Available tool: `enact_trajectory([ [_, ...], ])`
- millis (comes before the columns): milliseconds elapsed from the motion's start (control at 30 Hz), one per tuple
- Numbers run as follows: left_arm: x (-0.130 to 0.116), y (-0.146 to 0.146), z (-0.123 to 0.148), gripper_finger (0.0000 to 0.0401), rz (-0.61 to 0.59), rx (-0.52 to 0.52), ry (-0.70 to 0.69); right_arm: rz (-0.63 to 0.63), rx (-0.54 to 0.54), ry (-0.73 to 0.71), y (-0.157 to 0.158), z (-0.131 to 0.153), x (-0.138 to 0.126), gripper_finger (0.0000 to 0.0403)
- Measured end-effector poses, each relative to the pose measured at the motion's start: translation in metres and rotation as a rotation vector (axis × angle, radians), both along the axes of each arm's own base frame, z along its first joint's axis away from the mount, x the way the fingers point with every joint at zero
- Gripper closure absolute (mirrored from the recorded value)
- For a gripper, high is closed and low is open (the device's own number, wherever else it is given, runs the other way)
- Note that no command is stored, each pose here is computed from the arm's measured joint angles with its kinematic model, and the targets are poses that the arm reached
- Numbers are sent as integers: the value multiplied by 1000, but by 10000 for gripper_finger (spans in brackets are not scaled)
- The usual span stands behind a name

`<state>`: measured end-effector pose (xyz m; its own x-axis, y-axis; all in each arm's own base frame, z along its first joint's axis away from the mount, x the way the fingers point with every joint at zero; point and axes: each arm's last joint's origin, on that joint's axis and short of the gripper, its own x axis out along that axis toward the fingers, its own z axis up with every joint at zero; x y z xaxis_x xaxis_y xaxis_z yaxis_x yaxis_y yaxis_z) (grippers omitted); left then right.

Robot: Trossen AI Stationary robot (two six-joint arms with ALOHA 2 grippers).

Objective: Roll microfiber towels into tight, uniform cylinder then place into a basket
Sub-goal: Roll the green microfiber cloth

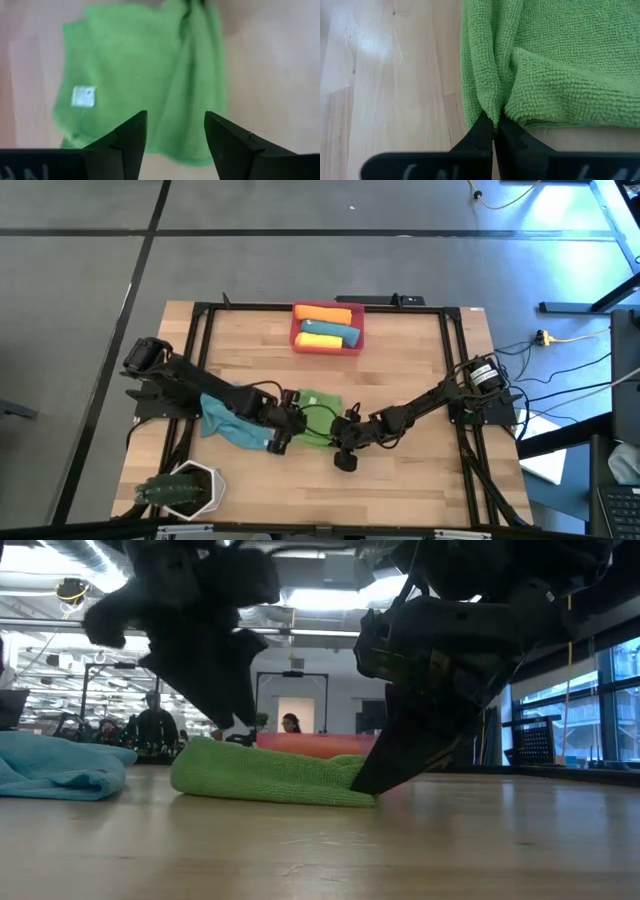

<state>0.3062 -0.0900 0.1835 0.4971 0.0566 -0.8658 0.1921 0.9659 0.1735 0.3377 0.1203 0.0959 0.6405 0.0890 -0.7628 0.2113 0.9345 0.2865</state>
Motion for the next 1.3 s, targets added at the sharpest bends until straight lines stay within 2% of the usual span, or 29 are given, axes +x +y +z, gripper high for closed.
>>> enact_trajectory([
  [133,-4,-23,1,212,-110,18,-36,-3,3,1,0,0,0,401],
  [367,-10,-64,-24,214,-238,235,-54,-37,44,12,-3,0,1,401],
  [600,-6,-66,-52,215,-205,374,-17,-33,59,19,-5,0,2,401],
  [1033,6,-51,-64,218,-155,378,1,-29,70,24,-7,0,2,401],
  [1167,9,-47,-68,248,-155,350,17,-15,46,16,-7,0,2,383],
  [1300,12,-44,-74,302,-155,329,33,15,22,2,-7,0,3,358],
])
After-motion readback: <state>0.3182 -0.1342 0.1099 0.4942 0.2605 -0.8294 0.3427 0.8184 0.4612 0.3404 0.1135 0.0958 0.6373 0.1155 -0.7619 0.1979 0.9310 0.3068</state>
